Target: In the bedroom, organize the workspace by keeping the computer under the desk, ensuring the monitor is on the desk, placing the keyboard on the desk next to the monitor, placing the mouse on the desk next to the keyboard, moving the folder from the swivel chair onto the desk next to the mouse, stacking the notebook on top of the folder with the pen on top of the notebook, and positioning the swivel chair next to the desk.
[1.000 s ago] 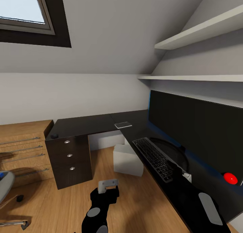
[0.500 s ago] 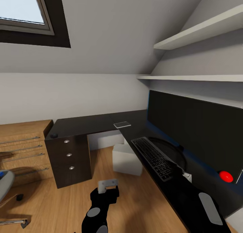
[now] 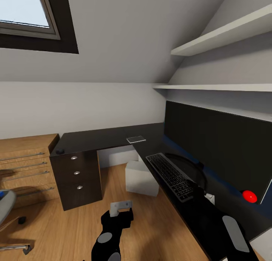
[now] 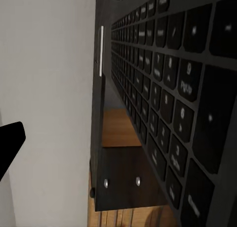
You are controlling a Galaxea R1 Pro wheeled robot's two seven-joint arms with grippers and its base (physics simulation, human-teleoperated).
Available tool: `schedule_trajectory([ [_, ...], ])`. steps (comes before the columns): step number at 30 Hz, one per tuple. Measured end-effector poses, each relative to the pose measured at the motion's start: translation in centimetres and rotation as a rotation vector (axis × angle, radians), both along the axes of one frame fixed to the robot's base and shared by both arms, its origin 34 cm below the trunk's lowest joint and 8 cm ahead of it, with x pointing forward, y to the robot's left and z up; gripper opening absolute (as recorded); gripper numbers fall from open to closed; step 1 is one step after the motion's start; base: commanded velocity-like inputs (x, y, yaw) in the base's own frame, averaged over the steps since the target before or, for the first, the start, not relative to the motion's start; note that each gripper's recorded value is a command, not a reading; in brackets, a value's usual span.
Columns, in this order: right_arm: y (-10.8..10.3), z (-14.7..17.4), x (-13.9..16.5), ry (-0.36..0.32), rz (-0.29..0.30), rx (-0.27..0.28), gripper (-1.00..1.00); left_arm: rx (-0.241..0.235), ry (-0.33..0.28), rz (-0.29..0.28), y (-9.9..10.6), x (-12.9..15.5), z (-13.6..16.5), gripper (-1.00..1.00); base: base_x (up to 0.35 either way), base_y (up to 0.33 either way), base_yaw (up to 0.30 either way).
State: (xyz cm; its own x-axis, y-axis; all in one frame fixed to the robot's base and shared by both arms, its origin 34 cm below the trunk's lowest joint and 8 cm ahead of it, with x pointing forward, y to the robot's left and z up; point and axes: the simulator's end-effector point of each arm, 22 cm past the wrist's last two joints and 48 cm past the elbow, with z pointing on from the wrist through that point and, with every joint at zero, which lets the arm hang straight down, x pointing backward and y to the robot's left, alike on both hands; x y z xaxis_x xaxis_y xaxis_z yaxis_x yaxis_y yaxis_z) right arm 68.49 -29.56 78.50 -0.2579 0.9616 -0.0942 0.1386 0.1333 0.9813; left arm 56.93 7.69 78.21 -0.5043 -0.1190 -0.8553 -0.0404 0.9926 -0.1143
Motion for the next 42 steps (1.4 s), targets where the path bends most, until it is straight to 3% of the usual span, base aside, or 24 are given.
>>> schedule_trajectory([
  [42,-0.03,0.02,0.01,-0.001,-0.001,-0.001,1.00,0.000,0.000,0.000,0.00,0.00,0.00,1.00,-0.086,-0.032,0.000],
])
